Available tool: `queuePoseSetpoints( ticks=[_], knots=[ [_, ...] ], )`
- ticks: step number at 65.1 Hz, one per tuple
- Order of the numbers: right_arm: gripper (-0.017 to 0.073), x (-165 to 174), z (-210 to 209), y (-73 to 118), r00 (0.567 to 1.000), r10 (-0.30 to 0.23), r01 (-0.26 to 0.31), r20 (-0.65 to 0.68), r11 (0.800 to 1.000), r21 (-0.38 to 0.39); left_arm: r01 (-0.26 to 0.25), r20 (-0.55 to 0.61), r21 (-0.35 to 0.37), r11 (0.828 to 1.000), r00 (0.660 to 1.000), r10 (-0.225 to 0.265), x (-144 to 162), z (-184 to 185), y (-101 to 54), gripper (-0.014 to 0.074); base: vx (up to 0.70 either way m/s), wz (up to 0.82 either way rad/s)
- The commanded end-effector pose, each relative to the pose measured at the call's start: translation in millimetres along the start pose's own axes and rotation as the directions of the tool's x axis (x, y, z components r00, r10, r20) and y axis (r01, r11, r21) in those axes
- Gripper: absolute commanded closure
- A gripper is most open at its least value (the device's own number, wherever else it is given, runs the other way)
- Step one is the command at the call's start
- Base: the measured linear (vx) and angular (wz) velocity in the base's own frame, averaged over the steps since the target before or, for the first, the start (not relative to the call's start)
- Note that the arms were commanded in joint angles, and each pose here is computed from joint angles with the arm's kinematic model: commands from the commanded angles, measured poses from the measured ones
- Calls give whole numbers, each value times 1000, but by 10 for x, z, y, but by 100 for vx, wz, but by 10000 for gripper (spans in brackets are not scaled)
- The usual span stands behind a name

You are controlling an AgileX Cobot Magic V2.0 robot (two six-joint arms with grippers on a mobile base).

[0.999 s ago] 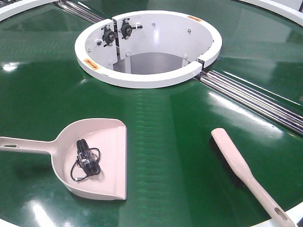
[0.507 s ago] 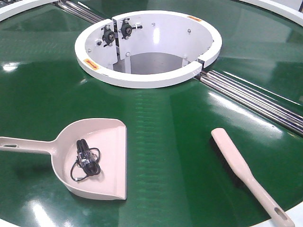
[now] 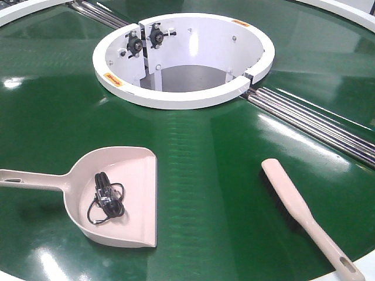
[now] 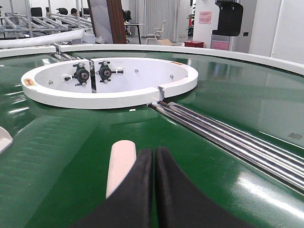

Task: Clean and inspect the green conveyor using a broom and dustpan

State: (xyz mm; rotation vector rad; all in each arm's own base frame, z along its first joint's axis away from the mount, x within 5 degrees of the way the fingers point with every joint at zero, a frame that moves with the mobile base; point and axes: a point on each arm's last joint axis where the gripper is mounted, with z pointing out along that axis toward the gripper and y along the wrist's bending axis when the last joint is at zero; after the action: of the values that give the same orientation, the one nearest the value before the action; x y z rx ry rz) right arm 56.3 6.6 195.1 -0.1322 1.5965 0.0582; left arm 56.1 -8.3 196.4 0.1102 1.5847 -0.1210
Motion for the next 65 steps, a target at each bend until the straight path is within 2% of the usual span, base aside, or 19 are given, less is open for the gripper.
queuePoseSetpoints(
  ticks=[1, 65],
  knots=[
    [568, -70, -11, -2, 996, -1, 1, 91, 1000, 3, 16, 74, -2, 1000, 997, -15, -40, -8, 2, 599, 0, 0],
    [568, -71, -11, -2, 996, 0, 0, 91, 1000, 3, 16, 74, -2, 1000, 997, -15, -40, -8, 2, 599, 0, 0]
  ],
)
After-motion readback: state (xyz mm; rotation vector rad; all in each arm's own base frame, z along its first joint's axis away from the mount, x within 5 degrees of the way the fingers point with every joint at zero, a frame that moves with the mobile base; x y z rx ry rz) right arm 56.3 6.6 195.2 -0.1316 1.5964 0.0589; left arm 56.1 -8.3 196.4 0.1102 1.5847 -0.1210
